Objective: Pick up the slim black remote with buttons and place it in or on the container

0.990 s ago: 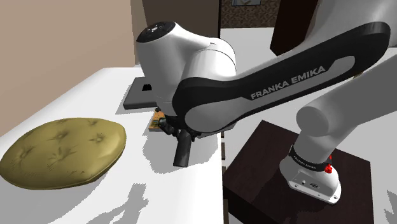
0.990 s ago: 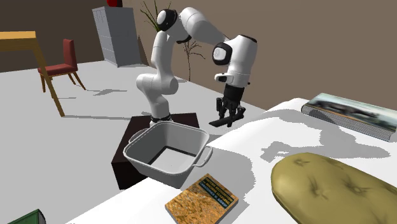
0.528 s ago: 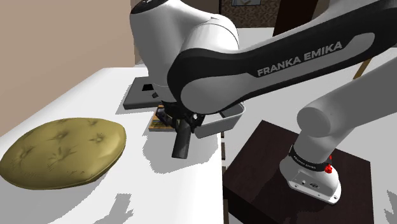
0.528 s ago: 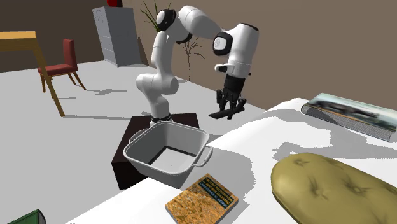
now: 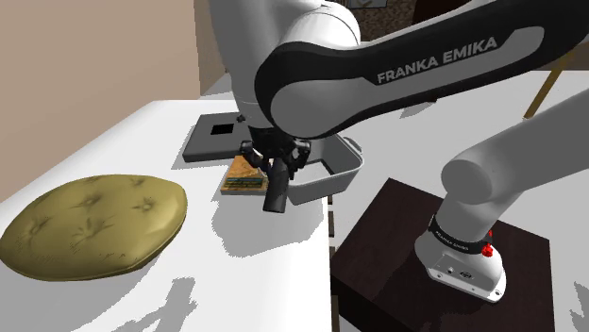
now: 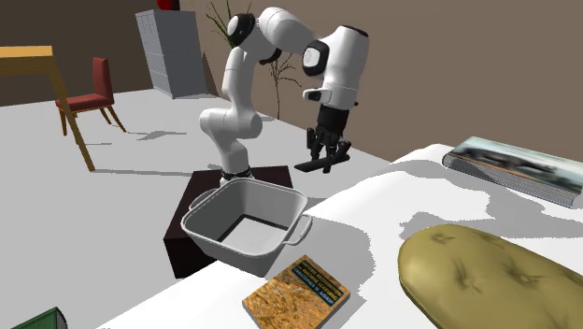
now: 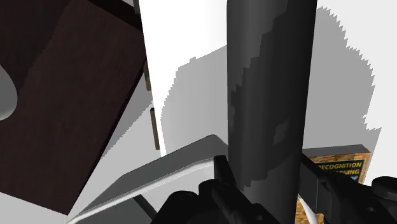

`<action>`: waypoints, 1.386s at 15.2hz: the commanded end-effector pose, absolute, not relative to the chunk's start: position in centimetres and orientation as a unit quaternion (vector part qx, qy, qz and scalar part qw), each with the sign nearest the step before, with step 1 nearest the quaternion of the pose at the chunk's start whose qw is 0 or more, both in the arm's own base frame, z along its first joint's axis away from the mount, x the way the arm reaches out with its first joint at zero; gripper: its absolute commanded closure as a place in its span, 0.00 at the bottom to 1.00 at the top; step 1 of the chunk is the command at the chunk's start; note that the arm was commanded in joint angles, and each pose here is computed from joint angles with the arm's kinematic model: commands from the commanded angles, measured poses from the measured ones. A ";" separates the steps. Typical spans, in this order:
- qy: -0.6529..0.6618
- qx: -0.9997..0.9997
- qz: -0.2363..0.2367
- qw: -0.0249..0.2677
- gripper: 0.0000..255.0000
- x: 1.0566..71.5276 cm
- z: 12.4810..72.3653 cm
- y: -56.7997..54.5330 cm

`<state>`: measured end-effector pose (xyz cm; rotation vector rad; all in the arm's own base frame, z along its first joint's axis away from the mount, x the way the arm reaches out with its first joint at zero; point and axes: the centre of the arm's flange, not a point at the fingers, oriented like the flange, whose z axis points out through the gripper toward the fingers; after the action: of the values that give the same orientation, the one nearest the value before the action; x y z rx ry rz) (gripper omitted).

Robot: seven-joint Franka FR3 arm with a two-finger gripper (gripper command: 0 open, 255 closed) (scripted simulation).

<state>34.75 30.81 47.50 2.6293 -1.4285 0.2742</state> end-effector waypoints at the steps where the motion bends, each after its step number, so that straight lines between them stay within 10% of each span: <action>1: -0.474 0.873 0.091 0.068 1.00 35.6 47.6 28.3; 21: -0.474 0.873 0.091 0.068 1.00 41.9 44.0 9.5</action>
<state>41.97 9.39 44.46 2.6301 -1.4276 0.2736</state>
